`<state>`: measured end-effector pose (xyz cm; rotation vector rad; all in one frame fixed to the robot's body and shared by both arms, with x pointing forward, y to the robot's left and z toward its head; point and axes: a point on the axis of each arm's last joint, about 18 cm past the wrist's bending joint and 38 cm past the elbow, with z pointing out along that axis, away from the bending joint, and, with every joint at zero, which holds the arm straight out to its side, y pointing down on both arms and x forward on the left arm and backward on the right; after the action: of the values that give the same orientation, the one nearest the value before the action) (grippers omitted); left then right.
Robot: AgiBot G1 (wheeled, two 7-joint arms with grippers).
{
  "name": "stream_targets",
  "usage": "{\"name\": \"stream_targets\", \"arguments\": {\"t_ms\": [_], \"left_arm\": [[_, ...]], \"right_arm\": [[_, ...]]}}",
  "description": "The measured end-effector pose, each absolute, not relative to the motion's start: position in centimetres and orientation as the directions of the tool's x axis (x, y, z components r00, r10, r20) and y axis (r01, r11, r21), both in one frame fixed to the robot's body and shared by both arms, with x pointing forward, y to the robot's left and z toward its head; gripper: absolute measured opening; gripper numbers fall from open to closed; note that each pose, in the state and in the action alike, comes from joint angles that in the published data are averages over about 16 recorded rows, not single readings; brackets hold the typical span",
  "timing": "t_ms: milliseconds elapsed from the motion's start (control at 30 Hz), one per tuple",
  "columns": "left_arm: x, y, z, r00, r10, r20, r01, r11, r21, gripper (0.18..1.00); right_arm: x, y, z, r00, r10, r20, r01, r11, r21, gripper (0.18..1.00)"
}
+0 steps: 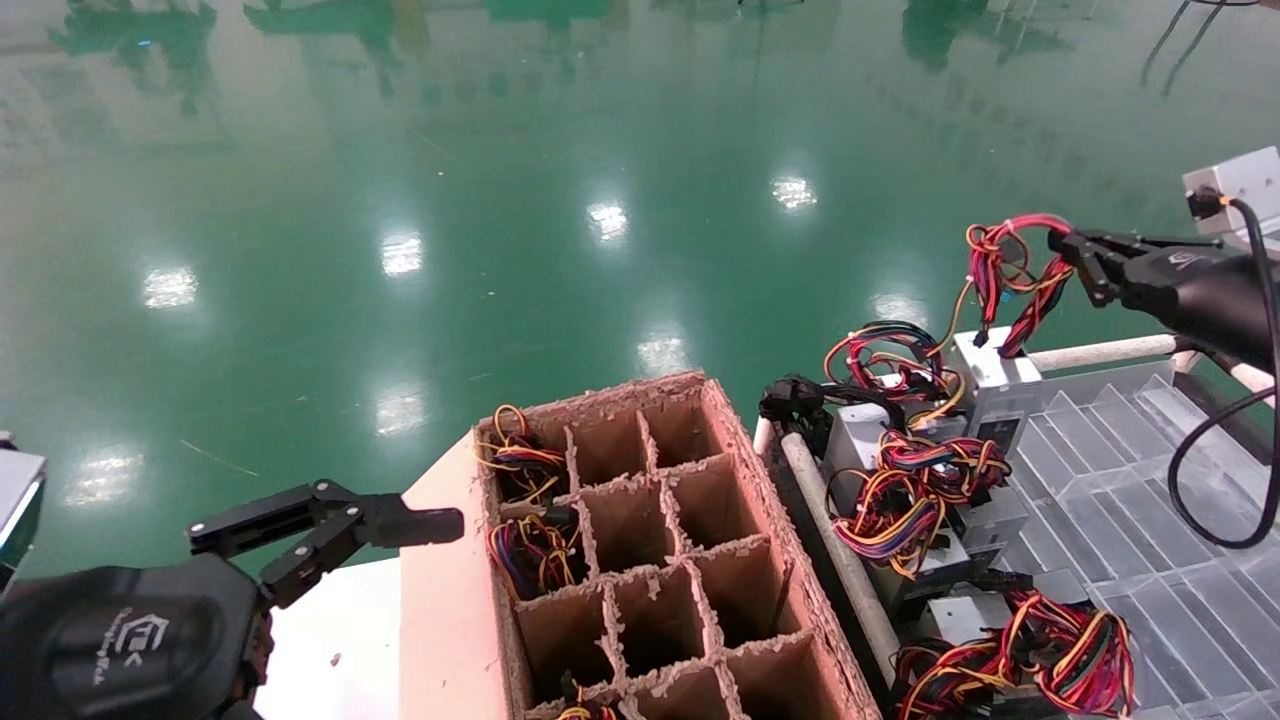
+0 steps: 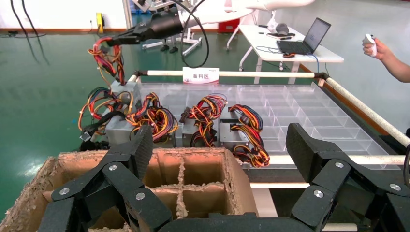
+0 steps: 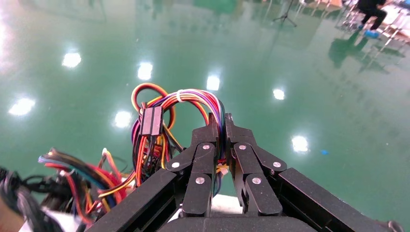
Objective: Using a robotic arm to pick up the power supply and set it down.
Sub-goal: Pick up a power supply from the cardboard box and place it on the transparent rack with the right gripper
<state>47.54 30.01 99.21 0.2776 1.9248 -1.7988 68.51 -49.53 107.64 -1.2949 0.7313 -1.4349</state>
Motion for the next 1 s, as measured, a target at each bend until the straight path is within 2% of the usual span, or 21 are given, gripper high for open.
{"name": "stream_targets", "arguments": {"t_ms": [667,1000], "left_arm": [[47.5,30.0,99.2,-0.861,-0.178,-0.477,0.464,0.112,-0.879,1.001],[47.5,30.0,99.2,-0.861,-0.178,-0.477,0.464,0.112,-0.879,1.001]], "right_arm": [[70.3,-47.6,106.4,0.106,-0.960,0.258,0.321,-0.212,-0.923,0.200],[70.1,-48.3,105.1,0.123,-0.980,0.155,0.337,-0.105,-0.936,0.200]]}}
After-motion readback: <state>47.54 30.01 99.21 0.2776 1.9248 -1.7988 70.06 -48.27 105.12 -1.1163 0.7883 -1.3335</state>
